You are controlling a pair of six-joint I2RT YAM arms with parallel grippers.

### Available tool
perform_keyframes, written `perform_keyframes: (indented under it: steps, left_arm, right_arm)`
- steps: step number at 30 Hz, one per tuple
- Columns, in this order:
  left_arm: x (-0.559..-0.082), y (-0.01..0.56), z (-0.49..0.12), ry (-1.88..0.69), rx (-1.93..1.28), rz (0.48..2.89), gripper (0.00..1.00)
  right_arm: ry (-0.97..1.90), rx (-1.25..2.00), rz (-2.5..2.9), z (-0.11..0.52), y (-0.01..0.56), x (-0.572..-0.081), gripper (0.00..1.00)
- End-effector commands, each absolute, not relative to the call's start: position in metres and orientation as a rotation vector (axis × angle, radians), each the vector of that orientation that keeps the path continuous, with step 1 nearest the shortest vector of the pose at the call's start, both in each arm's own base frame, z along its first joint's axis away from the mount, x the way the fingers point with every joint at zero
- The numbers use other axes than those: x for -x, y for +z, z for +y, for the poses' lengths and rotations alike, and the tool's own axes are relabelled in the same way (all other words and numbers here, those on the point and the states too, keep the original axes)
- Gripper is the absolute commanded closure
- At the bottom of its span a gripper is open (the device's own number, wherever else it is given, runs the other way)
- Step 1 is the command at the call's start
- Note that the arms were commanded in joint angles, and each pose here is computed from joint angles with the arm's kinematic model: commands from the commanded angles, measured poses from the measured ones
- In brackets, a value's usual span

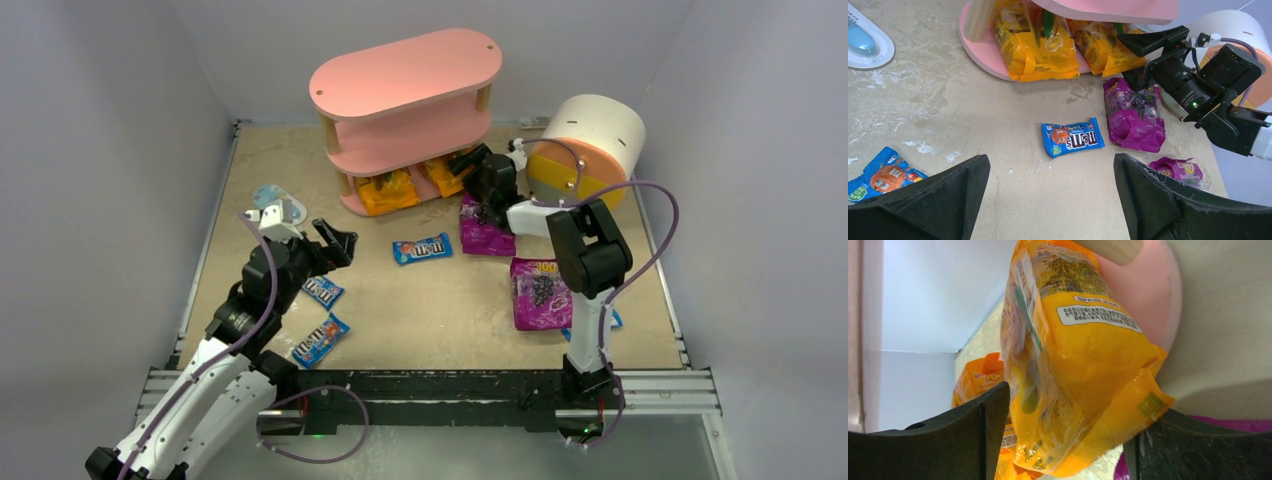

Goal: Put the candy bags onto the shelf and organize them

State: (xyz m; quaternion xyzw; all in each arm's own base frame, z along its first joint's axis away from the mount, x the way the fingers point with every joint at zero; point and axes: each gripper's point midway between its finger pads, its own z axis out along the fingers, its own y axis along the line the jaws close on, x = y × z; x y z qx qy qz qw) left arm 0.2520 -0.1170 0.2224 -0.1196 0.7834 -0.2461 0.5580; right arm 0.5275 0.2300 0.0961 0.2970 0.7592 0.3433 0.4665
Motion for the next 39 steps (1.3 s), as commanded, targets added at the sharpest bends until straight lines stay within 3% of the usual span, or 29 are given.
perform_keyframes:
  steps: [1, 6, 7, 10, 15, 19, 29, 39]
  left_arm:
    - [-0.255, 0.231, -0.115, -0.568, 0.277, 1.822, 0.00]
    - [-0.255, 0.233, -0.115, -0.572, 0.275, 1.815, 0.00]
    - [-0.255, 0.232, -0.115, -0.567, 0.277, 1.817, 0.00]
    - [-0.255, 0.230, -0.115, -0.566, 0.280, 1.825, 0.00]
    - [-0.257, 0.227, -0.116, -0.565, 0.278, 1.833, 0.00]
    - [-0.258, 0.224, -0.118, -0.564, 0.274, 1.847, 0.00]
    - [-0.258, 0.221, -0.120, -0.570, 0.268, 1.854, 0.00]
    - [-0.258, 0.220, -0.120, -0.571, 0.269, 1.859, 0.00]
  right_arm:
    - [0.619, -0.719, 1.918, 0.209, 0.110, -0.520, 0.19]
    - [0.408, -0.710, 2.016, 0.191, 0.098, -0.502, 0.14]
    - [0.369, -0.712, 2.018, 0.186, 0.098, -0.499, 0.08]
    - [0.305, -0.719, 2.024, 0.175, 0.102, -0.488, 0.08]
    - [0.467, -0.575, 1.977, 0.194, 0.121, -0.480, 0.21]
    - [0.481, -0.506, 1.975, 0.202, 0.113, -0.485, 0.39]
    - [0.621, -0.376, 1.933, 0.236, 0.111, -0.507, 0.58]
    - [0.626, -0.365, 1.924, 0.249, 0.109, -0.530, 0.61]
